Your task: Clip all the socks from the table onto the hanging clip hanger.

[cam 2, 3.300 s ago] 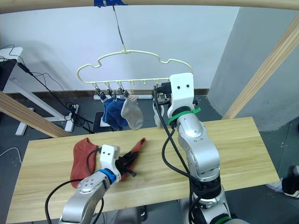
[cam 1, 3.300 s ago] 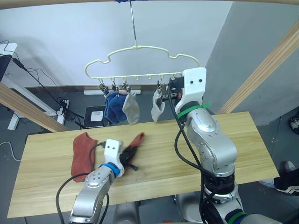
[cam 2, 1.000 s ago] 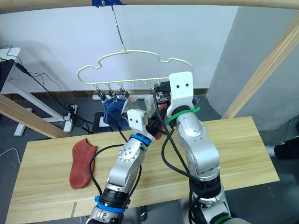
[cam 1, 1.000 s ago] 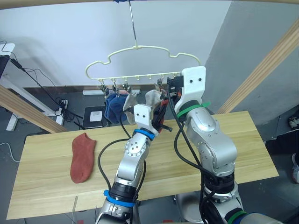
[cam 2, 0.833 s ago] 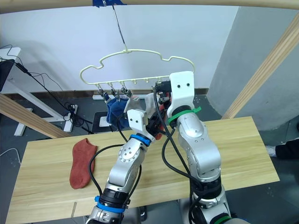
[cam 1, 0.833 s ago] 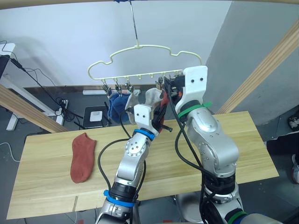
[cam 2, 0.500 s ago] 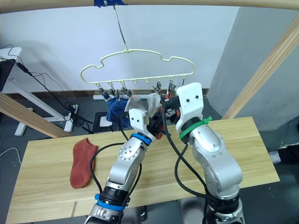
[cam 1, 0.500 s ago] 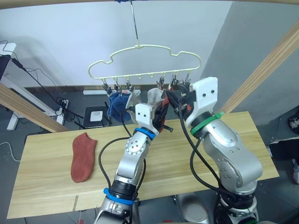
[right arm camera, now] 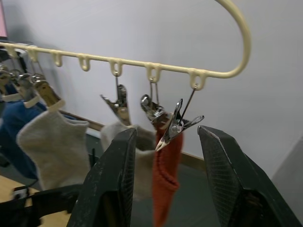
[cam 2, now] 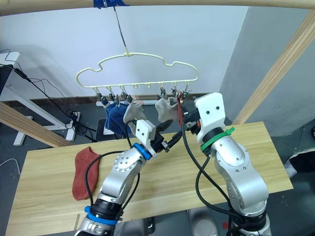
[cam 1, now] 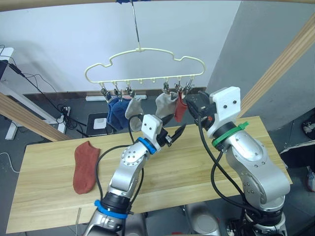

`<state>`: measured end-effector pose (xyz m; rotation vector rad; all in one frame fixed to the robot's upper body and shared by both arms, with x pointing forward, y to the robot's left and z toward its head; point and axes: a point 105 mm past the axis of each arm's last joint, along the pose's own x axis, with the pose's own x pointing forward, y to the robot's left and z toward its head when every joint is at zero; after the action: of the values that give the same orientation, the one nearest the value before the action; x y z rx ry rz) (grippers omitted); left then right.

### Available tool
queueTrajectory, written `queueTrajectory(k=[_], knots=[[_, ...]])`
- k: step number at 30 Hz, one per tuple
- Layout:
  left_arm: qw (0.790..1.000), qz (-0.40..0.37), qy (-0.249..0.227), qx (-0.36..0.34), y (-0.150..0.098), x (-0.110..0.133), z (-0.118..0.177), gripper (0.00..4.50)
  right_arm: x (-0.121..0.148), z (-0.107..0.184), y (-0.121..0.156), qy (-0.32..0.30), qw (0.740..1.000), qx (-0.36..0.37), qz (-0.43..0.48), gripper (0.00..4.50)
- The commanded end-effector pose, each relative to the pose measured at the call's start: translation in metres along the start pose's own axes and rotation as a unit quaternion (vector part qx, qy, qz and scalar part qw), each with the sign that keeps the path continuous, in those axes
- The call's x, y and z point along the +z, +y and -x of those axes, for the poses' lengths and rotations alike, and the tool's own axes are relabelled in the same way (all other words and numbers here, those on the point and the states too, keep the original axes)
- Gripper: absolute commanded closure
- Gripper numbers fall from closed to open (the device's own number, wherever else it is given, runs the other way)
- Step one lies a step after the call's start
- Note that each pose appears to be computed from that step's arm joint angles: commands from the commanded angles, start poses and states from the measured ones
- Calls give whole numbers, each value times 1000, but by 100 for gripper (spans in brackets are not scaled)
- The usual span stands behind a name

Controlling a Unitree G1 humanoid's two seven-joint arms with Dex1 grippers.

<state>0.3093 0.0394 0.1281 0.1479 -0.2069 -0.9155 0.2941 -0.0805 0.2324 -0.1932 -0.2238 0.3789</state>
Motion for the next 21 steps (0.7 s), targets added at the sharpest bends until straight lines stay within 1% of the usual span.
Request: queueTrajectory(k=[1,4,9,13,17,19,21], knots=[[996,7,-28,-86,-16,22,12,153,9,-1,-8,-20,999,-24,16,236],[992,18,-32,-124,-18,33,21,153,6,-4,-11,-15,999,-31,19,236],[987,17,-50,-150,-2,68,38,153,1,-12,-13,-3,999,-27,20,236],[989,30,-56,-131,17,89,46,153,-1,-16,-10,1,1000,-17,16,236],[992,11,-67,-103,37,108,44,153,-3,-21,-8,5,1000,-10,15,236],[993,-2,-70,-97,42,114,43,153,-5,-25,-7,7,1000,-10,11,236],[993,-5,-69,-96,42,115,42,153,-6,-28,-7,8,1000,-12,10,236]])
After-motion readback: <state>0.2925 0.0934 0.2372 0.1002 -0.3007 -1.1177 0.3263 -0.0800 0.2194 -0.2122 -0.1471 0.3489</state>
